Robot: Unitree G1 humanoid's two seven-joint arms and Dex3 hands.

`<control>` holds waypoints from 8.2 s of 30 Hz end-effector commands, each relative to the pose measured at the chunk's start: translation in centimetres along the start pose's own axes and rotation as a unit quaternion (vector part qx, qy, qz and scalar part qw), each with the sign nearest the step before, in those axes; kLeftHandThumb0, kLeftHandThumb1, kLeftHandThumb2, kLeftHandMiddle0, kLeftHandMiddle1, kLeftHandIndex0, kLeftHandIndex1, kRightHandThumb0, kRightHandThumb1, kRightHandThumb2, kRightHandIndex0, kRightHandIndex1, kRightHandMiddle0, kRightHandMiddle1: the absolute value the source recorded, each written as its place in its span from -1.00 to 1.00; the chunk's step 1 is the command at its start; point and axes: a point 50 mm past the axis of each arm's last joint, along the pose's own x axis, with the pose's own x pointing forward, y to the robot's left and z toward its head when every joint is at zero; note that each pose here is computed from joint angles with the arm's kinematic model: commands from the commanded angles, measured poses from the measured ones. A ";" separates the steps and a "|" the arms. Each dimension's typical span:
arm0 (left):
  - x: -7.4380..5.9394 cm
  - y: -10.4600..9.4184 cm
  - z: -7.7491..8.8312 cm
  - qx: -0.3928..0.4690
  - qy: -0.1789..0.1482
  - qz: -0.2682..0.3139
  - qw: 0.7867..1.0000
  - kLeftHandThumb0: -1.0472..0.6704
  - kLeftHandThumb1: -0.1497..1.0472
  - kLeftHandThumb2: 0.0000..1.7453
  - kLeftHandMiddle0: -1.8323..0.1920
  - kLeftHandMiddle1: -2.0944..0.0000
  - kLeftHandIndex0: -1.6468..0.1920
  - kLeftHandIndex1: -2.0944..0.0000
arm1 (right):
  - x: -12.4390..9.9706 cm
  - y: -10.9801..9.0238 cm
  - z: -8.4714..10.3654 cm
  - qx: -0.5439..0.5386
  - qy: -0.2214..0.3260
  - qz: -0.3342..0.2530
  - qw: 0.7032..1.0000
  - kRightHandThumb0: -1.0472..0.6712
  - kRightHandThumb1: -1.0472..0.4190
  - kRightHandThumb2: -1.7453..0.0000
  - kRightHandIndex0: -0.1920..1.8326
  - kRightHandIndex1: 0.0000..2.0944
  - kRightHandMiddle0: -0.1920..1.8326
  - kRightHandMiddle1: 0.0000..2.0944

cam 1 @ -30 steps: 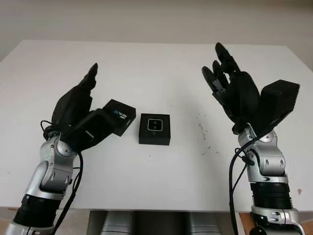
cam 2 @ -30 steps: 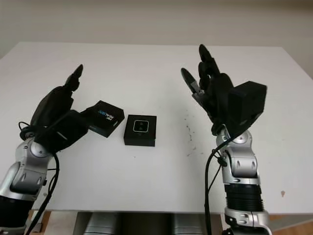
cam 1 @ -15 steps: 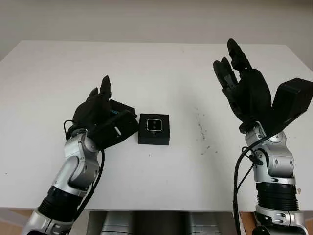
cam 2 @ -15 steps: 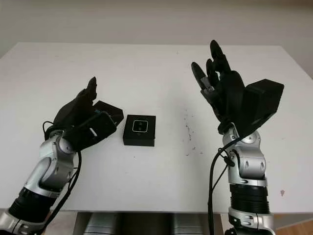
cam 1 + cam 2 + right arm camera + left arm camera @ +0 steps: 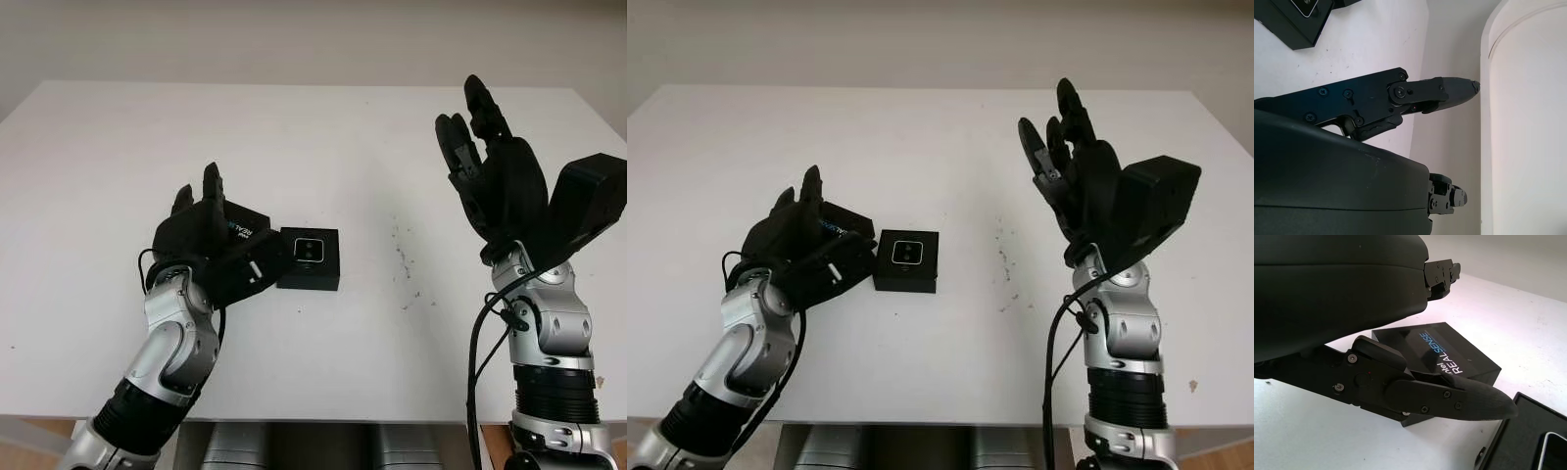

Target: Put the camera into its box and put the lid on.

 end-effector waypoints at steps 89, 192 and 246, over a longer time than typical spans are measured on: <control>4.1 4.8 -3.9 -0.109 -0.086 0.063 0.988 0.07 0.86 -0.94 0.30 -0.36 0.34 -0.08 | -1.0 0.4 -1.2 -0.020 0.016 0.034 0.999 -0.45 -1.00 0.64 -0.90 -0.96 -0.81 -0.92; 5.1 4.2 -2.2 0.125 -0.206 -0.137 0.961 -0.90 0.94 -0.94 0.99 0.95 0.92 0.94 | 0.1 -1.4 3.0 -0.115 -0.044 0.063 0.990 -0.59 -1.00 0.45 -1.00 -1.00 -1.00 -1.00; 4.8 2.0 -3.1 0.089 -0.161 -0.148 0.972 -0.32 0.74 -0.94 0.62 0.88 0.56 0.91 | -0.6 -1.4 2.8 -0.109 -0.052 0.047 0.992 -0.52 -1.00 0.48 -1.00 -1.00 -1.00 -1.00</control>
